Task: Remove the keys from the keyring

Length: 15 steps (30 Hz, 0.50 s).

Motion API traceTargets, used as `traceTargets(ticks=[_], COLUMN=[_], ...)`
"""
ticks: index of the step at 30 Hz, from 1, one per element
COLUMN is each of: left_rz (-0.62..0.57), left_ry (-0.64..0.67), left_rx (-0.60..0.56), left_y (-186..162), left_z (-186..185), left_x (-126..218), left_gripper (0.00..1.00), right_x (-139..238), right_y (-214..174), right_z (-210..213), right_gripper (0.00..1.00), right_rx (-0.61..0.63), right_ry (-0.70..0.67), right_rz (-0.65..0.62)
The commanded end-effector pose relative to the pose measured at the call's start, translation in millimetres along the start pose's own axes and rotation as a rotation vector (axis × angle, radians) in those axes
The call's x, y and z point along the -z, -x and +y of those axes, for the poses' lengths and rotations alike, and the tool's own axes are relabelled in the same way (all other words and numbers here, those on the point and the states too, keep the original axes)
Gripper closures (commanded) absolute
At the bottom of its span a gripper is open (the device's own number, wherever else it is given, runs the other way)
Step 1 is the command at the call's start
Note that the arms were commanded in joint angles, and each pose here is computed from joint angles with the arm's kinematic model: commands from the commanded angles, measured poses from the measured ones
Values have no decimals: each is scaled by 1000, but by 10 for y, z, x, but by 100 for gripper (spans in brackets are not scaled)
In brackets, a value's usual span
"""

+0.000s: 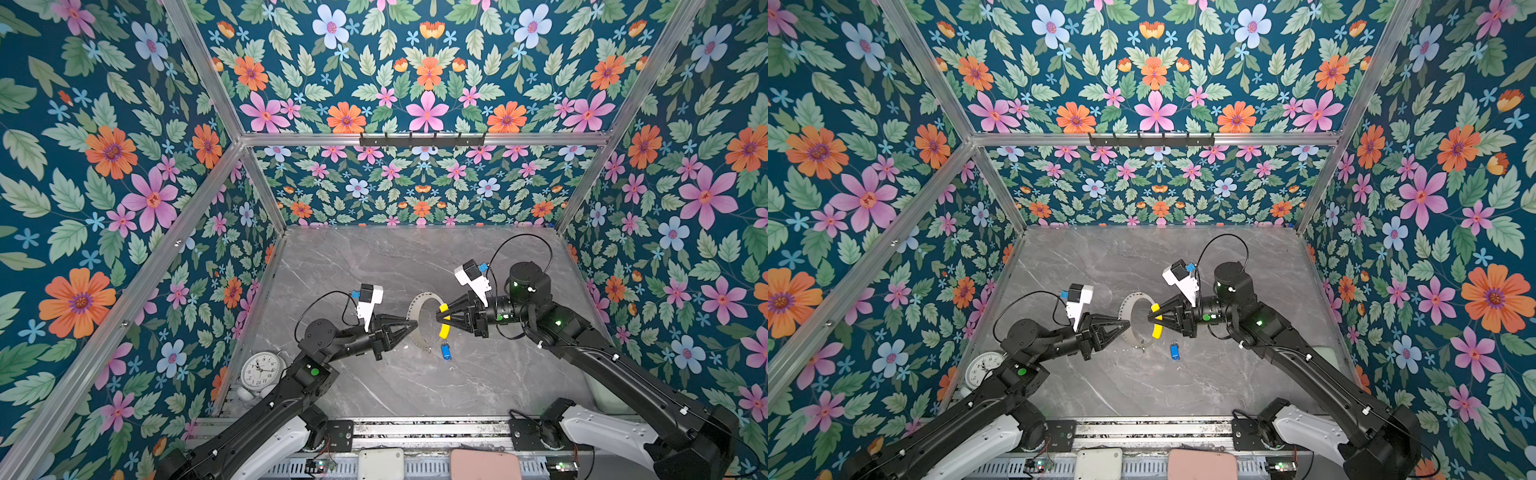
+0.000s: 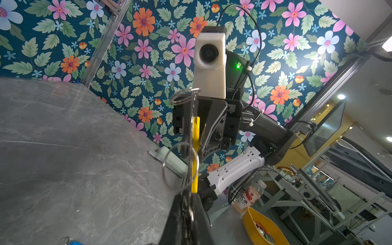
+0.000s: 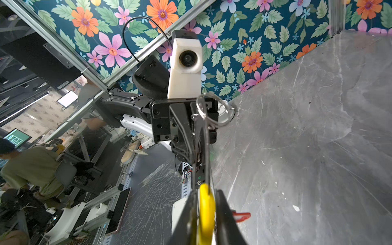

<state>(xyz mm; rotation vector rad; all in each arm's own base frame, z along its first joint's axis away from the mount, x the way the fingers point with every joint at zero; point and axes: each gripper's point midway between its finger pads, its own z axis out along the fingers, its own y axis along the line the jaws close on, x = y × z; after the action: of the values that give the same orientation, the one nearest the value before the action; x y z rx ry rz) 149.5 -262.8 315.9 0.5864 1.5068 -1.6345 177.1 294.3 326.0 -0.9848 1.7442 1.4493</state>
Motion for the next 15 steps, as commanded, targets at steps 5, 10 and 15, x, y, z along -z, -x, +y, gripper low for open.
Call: traceTargets(ticks=[5,10,15], left_rz=[-165,-263,-341], left_ry=[17,86,192], left_rx=[7,15,36], left_y=[330,494,624], left_z=[-18,78,228], left_x=[26,65,132], left_gripper=[100,100,100], right_x=[152,327,361], right_y=[242,284,162], right_z=[-236,-348,-357], right_gripper=[52,48,48], right_rx=[-14,-31,-10], right_ry=[-212,-329,-386], right_rz=[-144,-244,-287])
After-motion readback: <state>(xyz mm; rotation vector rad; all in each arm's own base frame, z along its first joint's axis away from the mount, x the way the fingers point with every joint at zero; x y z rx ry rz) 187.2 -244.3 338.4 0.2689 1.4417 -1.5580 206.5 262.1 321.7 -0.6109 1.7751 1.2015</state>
